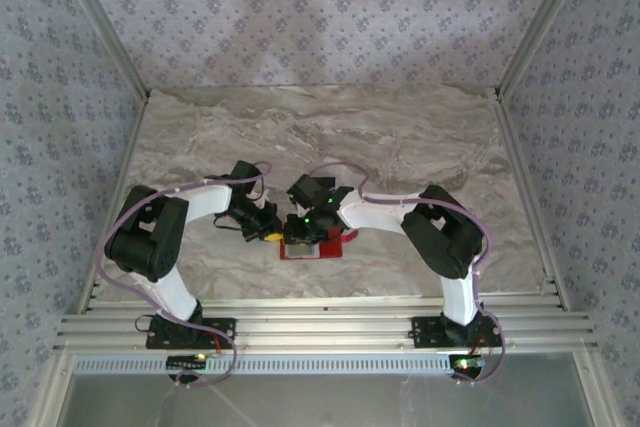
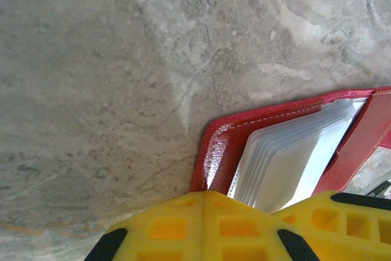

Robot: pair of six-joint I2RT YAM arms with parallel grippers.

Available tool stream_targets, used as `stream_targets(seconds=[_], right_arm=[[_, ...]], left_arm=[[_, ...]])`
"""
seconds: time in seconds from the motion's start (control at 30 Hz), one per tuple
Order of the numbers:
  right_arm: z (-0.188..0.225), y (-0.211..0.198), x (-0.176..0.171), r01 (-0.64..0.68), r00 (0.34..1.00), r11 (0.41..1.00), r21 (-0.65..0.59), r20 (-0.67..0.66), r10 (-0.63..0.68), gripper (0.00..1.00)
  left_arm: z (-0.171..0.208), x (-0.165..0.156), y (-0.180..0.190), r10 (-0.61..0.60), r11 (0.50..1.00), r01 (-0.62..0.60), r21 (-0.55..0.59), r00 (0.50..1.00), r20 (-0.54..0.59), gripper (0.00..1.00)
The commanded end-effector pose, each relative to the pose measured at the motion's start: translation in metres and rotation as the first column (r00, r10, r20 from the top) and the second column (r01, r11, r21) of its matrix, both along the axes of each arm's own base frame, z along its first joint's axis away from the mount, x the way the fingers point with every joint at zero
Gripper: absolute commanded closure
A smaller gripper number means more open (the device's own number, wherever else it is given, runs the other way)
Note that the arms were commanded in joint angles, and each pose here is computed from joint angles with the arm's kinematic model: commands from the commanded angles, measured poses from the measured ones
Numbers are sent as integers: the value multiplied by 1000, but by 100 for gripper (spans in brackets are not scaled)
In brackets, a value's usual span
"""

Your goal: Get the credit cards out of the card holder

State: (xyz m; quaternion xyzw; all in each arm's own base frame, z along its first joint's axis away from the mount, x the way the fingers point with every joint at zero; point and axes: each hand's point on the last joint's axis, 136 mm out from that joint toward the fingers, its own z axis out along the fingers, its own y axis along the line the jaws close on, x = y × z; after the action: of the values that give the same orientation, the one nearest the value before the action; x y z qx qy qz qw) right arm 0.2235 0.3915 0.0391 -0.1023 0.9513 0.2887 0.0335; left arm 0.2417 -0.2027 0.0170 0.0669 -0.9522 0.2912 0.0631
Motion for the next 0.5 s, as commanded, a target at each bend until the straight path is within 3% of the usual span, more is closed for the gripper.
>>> stream_targets(seconds=[0.0,0.47], right_arm=[[-12,-12,-6,15,1000,996,-82,-22,-17,75],[2,-57,4,40,997,938,-344,77,-14,56]], left_arm=[[-19,-19,14,-13,996,20,88,997,-78,94],[-17,-17,14,-20,995,27,94,997,-76,94]])
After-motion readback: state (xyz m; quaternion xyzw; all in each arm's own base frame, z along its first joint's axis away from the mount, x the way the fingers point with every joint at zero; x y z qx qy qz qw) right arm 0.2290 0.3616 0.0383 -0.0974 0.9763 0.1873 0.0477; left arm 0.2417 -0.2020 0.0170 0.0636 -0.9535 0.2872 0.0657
